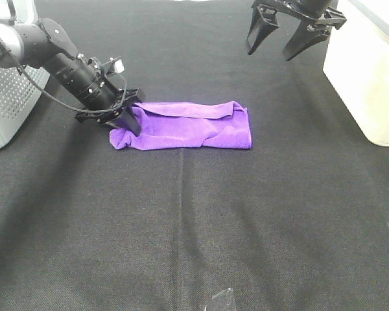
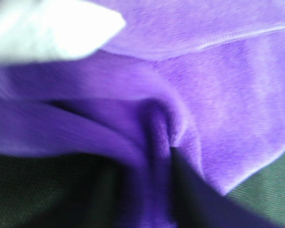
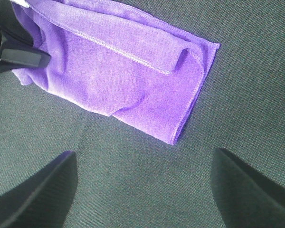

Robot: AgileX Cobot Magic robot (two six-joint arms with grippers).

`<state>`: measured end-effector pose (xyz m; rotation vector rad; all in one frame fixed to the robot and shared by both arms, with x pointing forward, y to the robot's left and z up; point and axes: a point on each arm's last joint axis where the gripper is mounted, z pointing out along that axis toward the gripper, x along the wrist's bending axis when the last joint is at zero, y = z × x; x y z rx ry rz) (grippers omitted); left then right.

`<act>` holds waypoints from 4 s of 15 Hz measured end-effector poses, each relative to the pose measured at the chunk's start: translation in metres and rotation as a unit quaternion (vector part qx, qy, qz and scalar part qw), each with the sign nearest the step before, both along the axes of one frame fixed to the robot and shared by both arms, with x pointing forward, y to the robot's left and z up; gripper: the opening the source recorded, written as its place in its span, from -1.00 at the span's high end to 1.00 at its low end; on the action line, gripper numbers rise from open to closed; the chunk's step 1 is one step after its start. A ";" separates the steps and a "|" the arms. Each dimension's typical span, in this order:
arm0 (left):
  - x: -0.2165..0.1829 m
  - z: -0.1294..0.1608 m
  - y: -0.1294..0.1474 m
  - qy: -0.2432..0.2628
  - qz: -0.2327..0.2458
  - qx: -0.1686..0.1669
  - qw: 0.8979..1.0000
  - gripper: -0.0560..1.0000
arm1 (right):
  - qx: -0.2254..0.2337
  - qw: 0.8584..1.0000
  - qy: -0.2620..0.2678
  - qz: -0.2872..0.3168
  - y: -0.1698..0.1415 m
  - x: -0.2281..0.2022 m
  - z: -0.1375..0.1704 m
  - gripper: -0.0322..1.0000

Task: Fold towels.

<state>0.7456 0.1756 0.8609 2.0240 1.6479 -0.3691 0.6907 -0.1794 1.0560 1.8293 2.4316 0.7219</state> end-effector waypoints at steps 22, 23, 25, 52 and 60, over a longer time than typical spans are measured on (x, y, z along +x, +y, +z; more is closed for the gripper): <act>-0.023 0.046 -0.181 -0.175 -0.095 -0.027 0.980 0.44 | 0.031 0.998 -0.061 -0.003 -0.003 -0.027 0.064 -0.50; -0.022 0.049 -0.185 -0.181 -0.077 -0.049 0.979 0.16 | 0.031 0.997 -0.064 -0.003 -0.003 -0.028 0.066 -0.50; -0.019 0.058 -0.193 -0.180 -0.035 -0.120 0.976 -0.33 | 0.035 0.997 -0.070 -0.002 -0.003 -0.031 0.072 -0.50; -0.103 0.331 0.037 -0.273 0.121 0.208 0.932 -0.45 | -0.048 0.976 -0.142 -0.160 -0.109 -0.267 0.131 -0.57; -0.333 0.324 0.124 -0.278 0.199 0.251 0.906 -0.45 | -0.024 0.944 -0.285 -0.164 -0.108 -0.436 0.080 -0.59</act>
